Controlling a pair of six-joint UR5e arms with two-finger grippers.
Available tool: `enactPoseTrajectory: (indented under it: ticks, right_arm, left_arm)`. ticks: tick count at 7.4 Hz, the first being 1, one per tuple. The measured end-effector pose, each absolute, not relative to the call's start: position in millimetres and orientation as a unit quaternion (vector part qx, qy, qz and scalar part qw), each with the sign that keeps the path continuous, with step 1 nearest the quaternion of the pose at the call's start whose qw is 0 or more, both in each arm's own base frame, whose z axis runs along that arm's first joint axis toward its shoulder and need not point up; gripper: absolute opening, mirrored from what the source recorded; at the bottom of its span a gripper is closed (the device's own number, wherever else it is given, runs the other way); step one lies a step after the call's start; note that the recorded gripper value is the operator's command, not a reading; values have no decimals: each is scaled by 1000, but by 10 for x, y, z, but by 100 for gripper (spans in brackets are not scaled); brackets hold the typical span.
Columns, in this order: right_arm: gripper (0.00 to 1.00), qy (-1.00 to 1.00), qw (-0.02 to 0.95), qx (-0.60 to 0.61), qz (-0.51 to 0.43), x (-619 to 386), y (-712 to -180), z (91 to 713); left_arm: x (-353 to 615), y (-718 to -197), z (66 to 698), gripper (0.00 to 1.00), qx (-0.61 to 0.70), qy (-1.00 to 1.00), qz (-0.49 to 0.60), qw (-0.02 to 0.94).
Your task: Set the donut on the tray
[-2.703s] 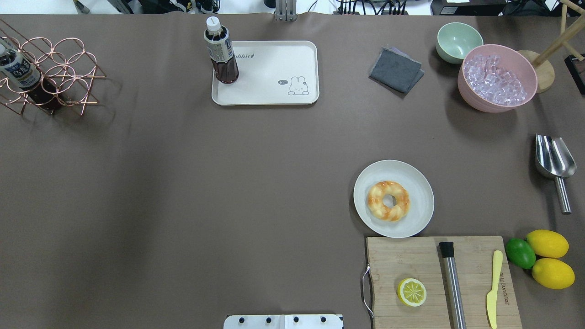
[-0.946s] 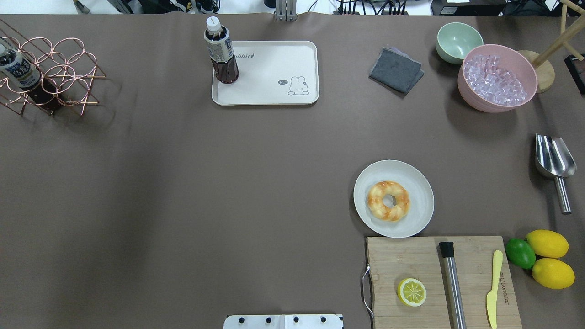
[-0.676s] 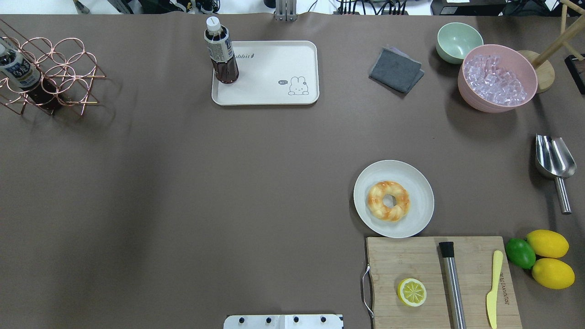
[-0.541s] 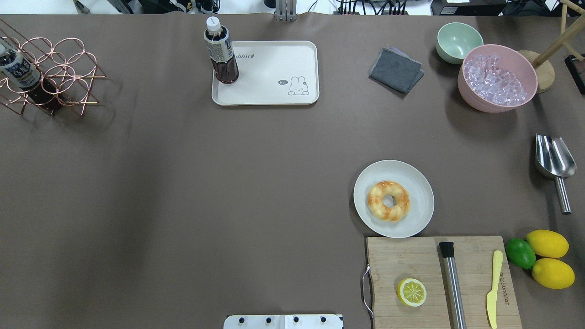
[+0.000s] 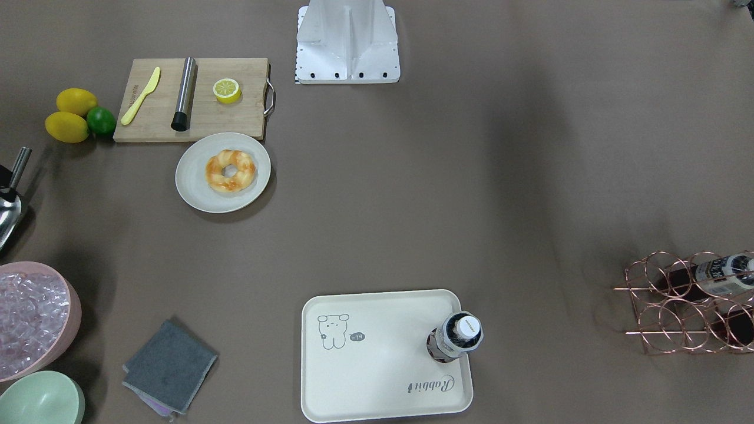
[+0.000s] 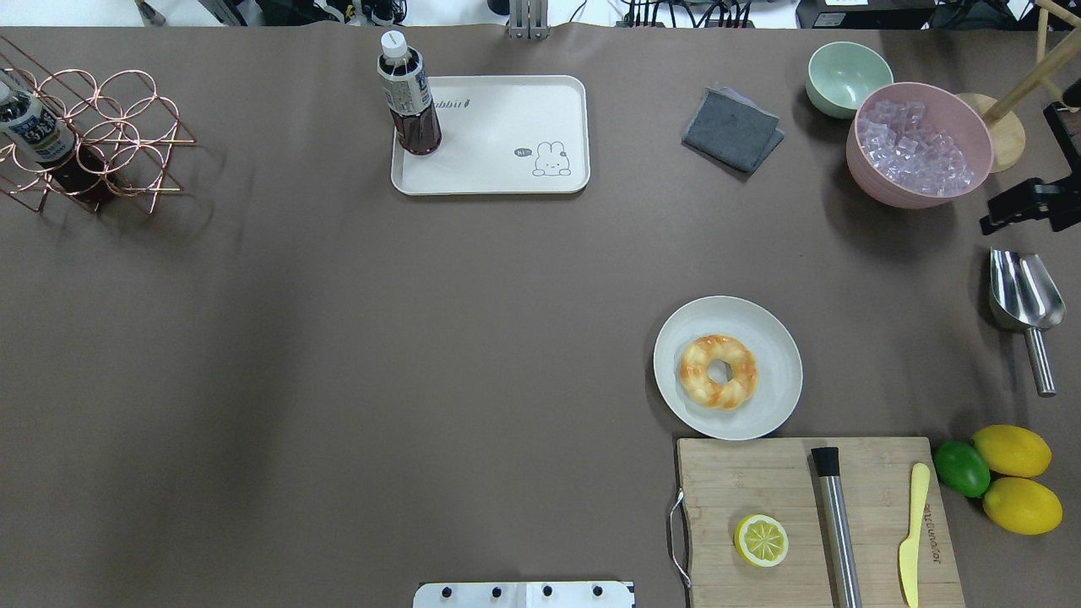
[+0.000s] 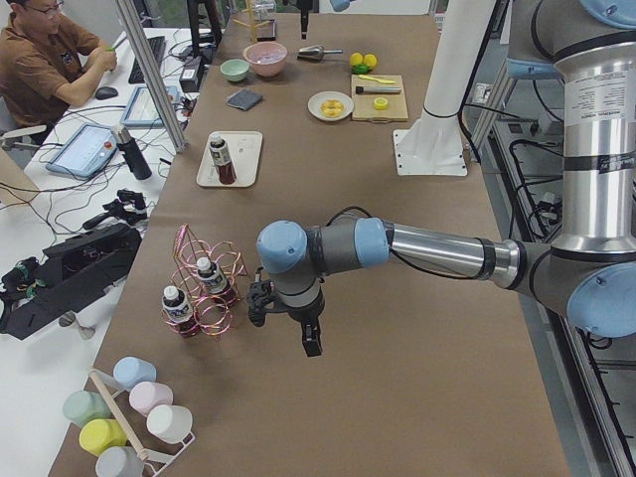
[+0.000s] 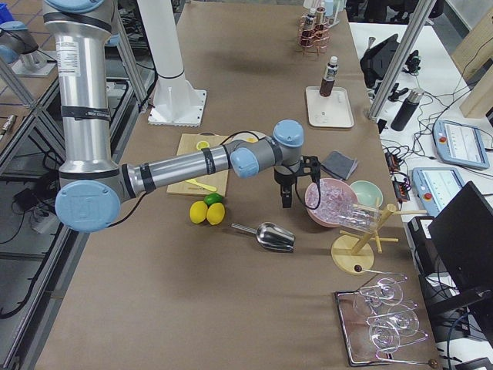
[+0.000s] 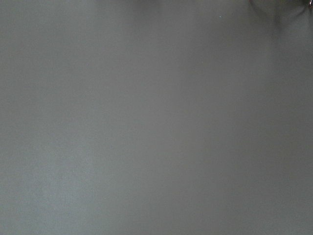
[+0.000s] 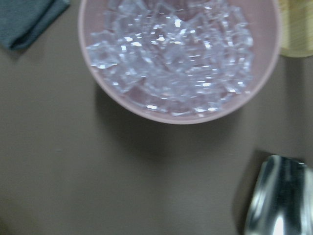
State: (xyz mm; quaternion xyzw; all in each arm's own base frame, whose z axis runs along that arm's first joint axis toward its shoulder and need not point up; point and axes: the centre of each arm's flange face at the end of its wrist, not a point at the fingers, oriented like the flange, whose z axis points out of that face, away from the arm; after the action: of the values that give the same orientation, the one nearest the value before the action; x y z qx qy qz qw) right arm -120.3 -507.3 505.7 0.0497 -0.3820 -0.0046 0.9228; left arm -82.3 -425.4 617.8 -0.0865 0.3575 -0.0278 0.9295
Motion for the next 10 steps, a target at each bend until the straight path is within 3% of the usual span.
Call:
enactPoseTrajectory:
  ticks: [4, 8, 10]
  right_arm:
    - [94, -400, 916, 38, -8, -2654, -4904, 4239]
    - [93, -393, 919, 27, -26, -3541, -4418, 4249]
    - [87, -391, 919, 28, -29, -3764, -4280, 4341]
  left_arm:
    - [-826, -4249, 6220, 98, -92, 357, -31, 929]
    - [-832, -4282, 6263, 98, -97, 357, -36, 928]
    - [-833, -4298, 6251, 98, -97, 356, -36, 929]
